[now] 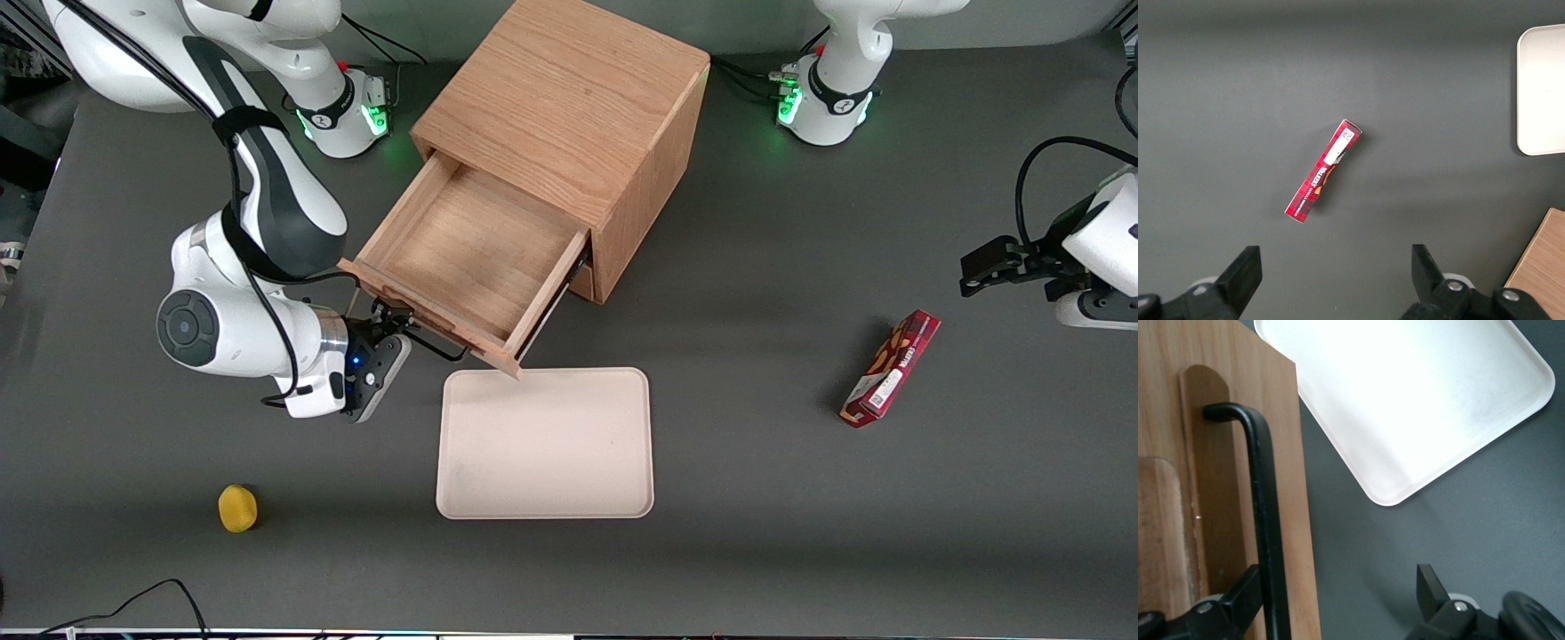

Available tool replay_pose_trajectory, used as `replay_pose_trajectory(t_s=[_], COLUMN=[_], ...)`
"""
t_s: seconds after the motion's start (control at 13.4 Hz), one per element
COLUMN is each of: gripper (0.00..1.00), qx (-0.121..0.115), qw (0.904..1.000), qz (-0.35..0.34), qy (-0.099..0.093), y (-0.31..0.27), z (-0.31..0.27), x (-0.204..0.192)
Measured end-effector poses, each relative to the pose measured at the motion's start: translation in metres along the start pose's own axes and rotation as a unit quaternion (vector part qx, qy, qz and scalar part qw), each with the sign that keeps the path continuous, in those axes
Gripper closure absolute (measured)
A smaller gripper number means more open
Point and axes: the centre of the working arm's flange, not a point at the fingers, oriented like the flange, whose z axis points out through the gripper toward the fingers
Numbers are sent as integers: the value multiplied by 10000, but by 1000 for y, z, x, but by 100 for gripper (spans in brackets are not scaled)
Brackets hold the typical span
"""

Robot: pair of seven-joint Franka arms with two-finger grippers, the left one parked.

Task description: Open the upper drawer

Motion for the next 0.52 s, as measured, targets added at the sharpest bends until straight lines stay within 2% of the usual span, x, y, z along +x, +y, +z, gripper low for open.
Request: replay_pose_trajectory(t_s=[0.15, 0.52], gripper=[0, 0], qx=[-67, 21], qw=[10000, 9999], qz=[-26, -87], qy=[-21, -105], y=[4, 17], z=[-2, -13], x=[1, 2])
